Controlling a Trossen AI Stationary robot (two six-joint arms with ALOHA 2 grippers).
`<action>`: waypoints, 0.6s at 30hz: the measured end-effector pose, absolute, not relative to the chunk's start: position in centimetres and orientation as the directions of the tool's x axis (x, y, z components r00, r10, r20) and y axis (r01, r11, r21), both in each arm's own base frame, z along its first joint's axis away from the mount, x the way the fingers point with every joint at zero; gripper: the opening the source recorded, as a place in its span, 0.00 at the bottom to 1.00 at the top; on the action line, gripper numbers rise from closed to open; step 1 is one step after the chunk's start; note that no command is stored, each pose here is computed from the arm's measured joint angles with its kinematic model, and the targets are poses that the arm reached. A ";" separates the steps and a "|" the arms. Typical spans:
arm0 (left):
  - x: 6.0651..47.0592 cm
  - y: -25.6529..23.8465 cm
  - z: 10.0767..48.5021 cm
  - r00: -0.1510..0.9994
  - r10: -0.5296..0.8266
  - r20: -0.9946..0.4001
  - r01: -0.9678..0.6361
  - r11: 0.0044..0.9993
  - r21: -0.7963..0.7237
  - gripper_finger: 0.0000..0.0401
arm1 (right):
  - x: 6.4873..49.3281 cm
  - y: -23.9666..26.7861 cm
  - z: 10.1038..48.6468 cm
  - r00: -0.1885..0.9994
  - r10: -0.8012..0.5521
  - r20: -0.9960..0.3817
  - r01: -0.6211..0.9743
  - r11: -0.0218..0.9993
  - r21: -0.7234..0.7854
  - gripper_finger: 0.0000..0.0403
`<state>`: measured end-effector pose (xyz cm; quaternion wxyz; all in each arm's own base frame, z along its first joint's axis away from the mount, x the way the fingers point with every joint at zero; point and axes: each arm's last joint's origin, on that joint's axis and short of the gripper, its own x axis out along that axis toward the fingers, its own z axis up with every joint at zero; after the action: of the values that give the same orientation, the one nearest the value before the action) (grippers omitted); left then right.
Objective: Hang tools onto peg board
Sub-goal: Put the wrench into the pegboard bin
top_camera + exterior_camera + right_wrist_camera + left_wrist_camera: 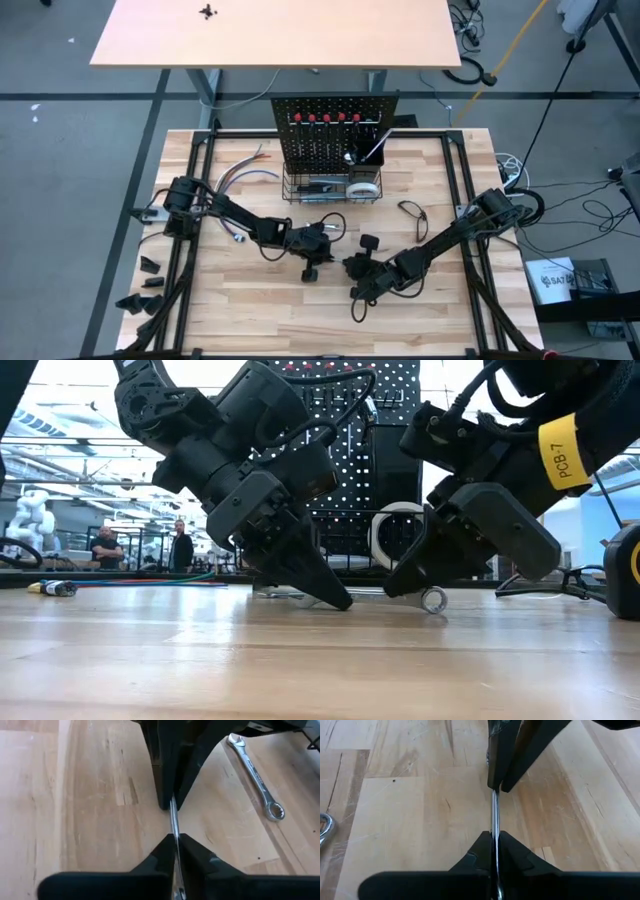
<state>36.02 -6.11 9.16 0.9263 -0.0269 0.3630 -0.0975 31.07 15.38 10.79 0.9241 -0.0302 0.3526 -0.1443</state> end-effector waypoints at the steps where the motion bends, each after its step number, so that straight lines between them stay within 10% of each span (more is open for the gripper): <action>1: 36.0 -6.1 9.2 0.718 -0.200 -0.667 0.161 0.980 -0.120 0.04 | 31.1 15.4 10.8 0.709 -0.284 -0.645 0.247 0.957 -0.149 0.07; 18: 34.9 -6.6 12.9 0.723 -0.219 -0.655 0.181 0.975 -0.126 0.03 | 27.4 13.8 18.6 0.656 -0.119 -0.746 0.228 0.973 0.045 0.44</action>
<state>34.87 -6.61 12.93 0.9278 -0.0267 0.3562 -0.1075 27.40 13.84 18.59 0.9074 0.0674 0.4037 -0.0956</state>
